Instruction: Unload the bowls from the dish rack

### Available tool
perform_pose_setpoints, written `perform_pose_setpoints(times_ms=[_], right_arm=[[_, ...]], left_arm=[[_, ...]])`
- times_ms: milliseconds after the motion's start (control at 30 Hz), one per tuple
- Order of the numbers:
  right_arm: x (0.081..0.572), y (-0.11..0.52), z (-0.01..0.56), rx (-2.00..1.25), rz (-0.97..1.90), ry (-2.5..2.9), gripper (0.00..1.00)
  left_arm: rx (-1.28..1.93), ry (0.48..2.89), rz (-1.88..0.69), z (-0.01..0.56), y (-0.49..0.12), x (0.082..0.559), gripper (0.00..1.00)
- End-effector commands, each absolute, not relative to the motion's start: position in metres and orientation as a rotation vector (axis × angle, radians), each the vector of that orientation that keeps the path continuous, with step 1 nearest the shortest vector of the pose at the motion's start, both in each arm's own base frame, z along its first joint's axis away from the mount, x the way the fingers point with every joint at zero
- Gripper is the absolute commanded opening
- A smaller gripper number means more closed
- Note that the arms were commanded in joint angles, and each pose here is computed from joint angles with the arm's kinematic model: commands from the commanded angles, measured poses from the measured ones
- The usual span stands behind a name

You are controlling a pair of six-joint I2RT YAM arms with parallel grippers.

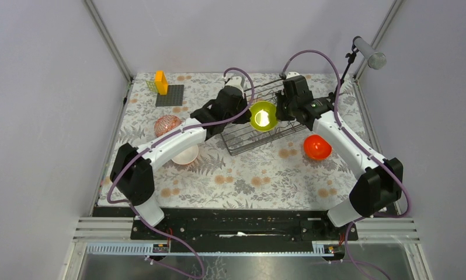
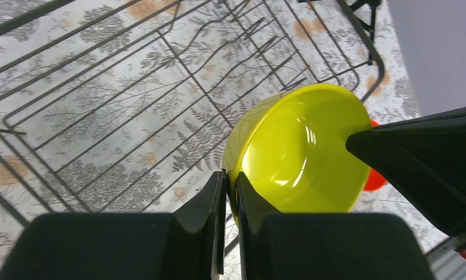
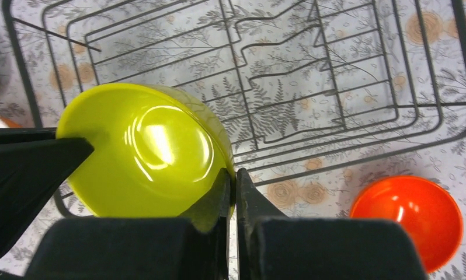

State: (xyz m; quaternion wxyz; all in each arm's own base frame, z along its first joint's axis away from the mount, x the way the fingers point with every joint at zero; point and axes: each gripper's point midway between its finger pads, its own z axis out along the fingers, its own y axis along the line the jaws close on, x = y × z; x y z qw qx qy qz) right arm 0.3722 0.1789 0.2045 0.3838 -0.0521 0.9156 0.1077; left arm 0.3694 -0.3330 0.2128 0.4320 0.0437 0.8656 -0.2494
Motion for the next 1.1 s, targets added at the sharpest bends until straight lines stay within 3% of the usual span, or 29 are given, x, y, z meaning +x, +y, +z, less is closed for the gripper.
perform_pose_setpoints(times_ms=[0,200,500,800,1067], right_arm=[[0.375,0.163,0.213,-0.068,0.176,2.311,0.00],[0.354,0.140,0.215,0.014,0.114,2.295,0.00],[0.286,0.126,0.161,0.090,0.178,2.457,0.00],[0.257,0.121,0.098,0.182,0.186,2.592,0.00],[0.289,0.117,0.073,0.296,0.287,2.621,0.00]], left_arm=[[0.140,2.022,-0.882,0.260,-0.368,0.364,0.20],[0.179,2.023,-0.947,0.260,-0.368,0.348,0.51],[0.042,2.043,-0.785,0.249,-0.302,0.328,0.76],[-0.112,2.045,-0.716,0.228,-0.238,0.315,0.78],[-0.206,2.017,-0.640,0.208,-0.206,0.314,0.78]])
